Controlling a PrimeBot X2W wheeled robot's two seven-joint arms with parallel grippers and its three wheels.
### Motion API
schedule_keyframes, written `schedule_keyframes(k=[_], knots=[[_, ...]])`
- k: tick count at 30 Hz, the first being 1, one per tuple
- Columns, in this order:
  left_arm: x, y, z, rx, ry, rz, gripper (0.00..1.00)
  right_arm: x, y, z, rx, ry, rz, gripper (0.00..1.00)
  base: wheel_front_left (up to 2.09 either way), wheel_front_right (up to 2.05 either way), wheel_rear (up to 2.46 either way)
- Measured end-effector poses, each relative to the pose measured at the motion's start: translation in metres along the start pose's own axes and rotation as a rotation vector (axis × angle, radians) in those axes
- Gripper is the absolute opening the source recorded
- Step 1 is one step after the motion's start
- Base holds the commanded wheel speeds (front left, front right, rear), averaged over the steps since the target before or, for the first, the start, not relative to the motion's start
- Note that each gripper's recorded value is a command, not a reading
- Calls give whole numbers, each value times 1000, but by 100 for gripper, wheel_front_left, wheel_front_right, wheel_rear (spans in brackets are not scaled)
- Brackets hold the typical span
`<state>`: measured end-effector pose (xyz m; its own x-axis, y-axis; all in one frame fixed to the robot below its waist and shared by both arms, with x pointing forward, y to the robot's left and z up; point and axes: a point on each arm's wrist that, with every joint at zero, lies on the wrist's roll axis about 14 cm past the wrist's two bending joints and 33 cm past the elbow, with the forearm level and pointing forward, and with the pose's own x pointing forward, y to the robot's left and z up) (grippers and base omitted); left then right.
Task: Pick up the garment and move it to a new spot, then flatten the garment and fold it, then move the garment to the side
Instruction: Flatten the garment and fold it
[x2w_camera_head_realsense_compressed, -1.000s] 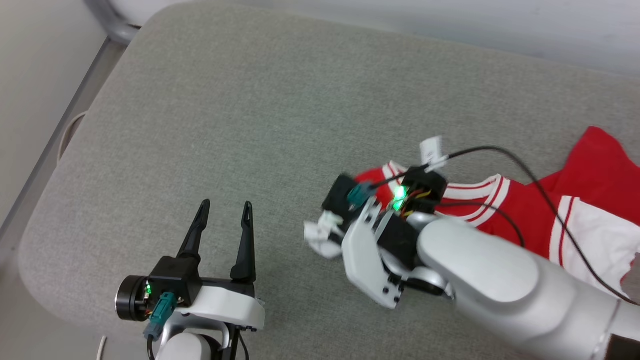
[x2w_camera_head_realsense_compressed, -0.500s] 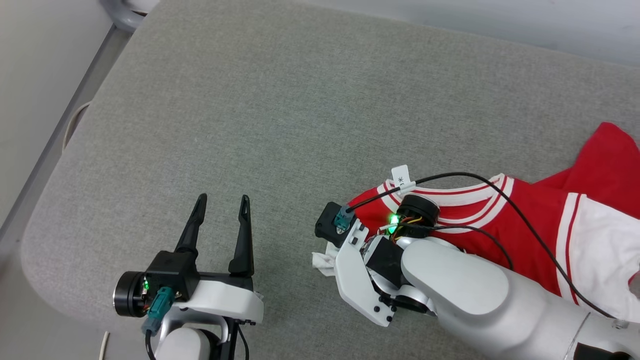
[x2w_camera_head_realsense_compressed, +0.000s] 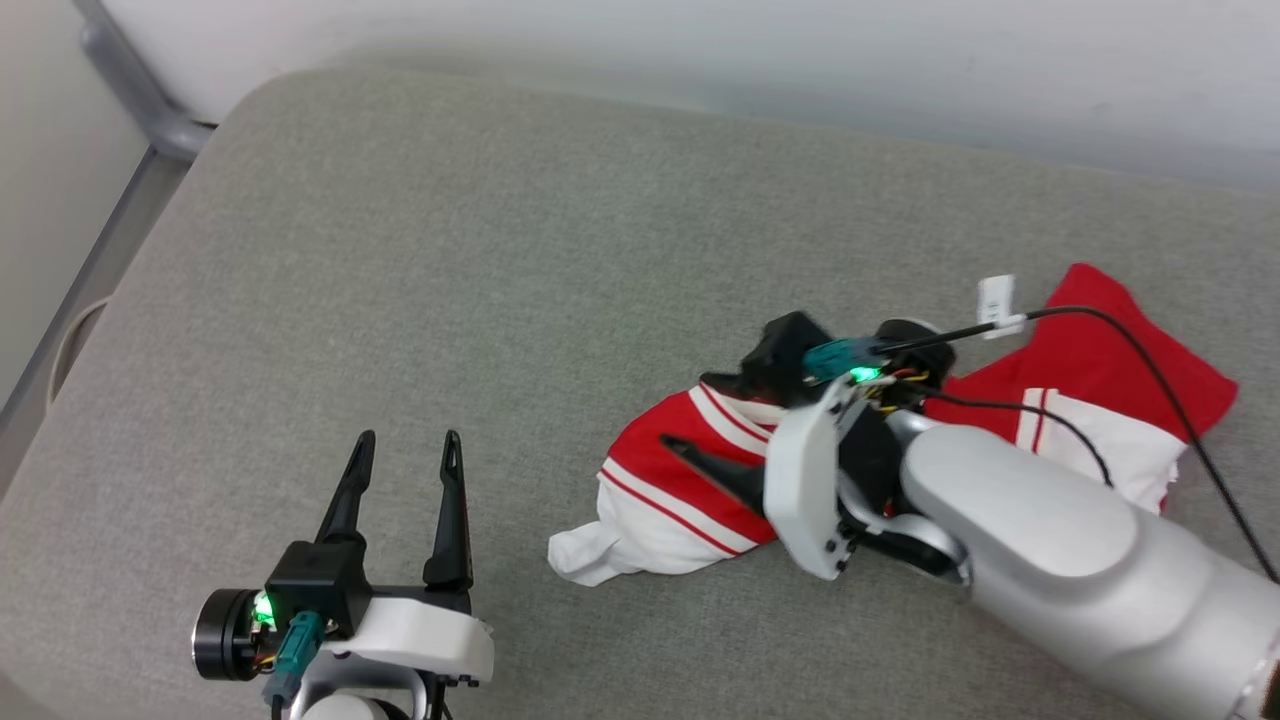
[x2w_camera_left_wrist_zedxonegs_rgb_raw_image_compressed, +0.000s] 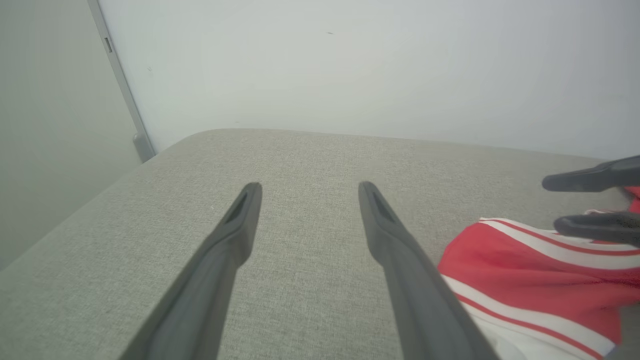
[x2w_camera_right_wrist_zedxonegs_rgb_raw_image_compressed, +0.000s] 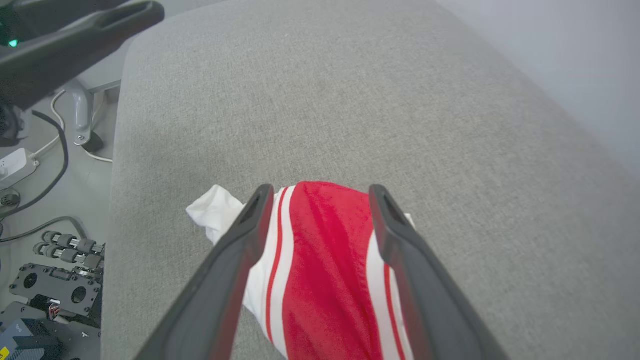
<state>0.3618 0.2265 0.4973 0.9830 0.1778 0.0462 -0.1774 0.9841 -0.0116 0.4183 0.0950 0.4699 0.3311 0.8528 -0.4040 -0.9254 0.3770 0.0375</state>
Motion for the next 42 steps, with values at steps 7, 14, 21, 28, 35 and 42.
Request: schedule_keyframes(k=[7,14,21,28,35,42], knots=[[-6,-9,5,-7,-19,-34,100,-64,-60,25,6,-139,-217,100,0,0,0],[-7,-22,8,-11,-29,-77,100,-139,-117,32,-19,-117,-435,100,0,0,0],[-5,-26,7,-12,-26,-87,100,-189,-148,-7,57,129,-538,100,0,0,0],[1,-26,-1,-10,-4,-87,100,-194,-155,-64,168,390,-532,100,0,0,0],[14,-26,-10,-15,20,-81,100,-174,-156,-125,255,586,-492,100,0,0,0],[22,-18,-22,-9,54,-50,100,-154,-145,-180,282,753,-420,100,0,0,0]])
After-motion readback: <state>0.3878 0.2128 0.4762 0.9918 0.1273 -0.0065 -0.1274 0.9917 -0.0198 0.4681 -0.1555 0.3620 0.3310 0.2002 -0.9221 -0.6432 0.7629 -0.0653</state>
